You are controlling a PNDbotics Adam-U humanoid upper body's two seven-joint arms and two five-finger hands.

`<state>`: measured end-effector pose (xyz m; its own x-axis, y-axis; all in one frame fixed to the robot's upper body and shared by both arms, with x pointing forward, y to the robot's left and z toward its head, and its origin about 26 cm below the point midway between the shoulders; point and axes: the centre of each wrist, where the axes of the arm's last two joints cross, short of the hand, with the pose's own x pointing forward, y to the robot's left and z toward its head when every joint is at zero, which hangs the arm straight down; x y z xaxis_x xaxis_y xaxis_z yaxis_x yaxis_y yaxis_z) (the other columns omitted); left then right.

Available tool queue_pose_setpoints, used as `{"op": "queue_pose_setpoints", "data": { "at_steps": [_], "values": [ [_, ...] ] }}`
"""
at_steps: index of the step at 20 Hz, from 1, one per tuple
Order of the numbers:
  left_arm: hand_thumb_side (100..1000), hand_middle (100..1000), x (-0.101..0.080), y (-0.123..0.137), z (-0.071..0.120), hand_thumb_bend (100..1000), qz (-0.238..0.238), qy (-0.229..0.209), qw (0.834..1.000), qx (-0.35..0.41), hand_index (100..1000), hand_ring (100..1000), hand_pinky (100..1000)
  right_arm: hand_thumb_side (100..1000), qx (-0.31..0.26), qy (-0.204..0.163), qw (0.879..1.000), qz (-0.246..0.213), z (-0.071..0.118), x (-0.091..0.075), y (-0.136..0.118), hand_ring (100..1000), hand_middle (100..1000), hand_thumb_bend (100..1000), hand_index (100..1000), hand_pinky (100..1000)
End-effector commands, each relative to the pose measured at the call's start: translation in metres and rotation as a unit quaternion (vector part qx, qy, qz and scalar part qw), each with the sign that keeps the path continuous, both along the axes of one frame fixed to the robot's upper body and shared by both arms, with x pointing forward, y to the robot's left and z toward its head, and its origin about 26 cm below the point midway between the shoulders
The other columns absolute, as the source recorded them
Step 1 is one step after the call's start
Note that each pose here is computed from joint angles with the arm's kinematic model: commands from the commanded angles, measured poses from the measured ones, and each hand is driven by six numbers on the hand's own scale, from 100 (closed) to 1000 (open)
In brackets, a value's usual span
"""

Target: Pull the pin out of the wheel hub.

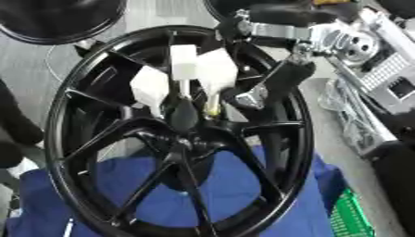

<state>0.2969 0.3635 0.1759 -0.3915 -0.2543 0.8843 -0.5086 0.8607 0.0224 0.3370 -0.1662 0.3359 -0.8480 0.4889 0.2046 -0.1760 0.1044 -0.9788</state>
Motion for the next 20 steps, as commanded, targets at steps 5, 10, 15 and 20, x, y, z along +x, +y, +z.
{"op": "queue_pose_setpoints", "data": {
  "at_steps": [5,10,15,20],
  "values": [
    [882,692,-0.004,0.007,0.011,184,0.010,-0.013,1.000,0.019,721,740,640,100,0.148,-0.068,0.986,-0.034,0.061,-0.046,-0.046,523,298,128,491,678],
    [879,692,-0.007,0.011,0.011,186,0.023,-0.017,0.999,0.018,721,740,640,100,0.291,-0.098,0.946,-0.108,0.073,-0.065,-0.108,514,305,100,494,663],
    [877,692,-0.008,0.012,0.011,188,0.029,-0.020,0.999,0.016,721,740,640,100,0.369,-0.117,0.897,-0.216,0.039,-0.066,-0.161,512,306,100,499,659],
    [872,692,-0.009,0.013,0.013,188,0.035,-0.026,0.999,0.012,721,741,640,100,0.377,-0.105,0.854,-0.341,-0.028,-0.063,-0.194,513,322,100,511,665]
  ]
}}
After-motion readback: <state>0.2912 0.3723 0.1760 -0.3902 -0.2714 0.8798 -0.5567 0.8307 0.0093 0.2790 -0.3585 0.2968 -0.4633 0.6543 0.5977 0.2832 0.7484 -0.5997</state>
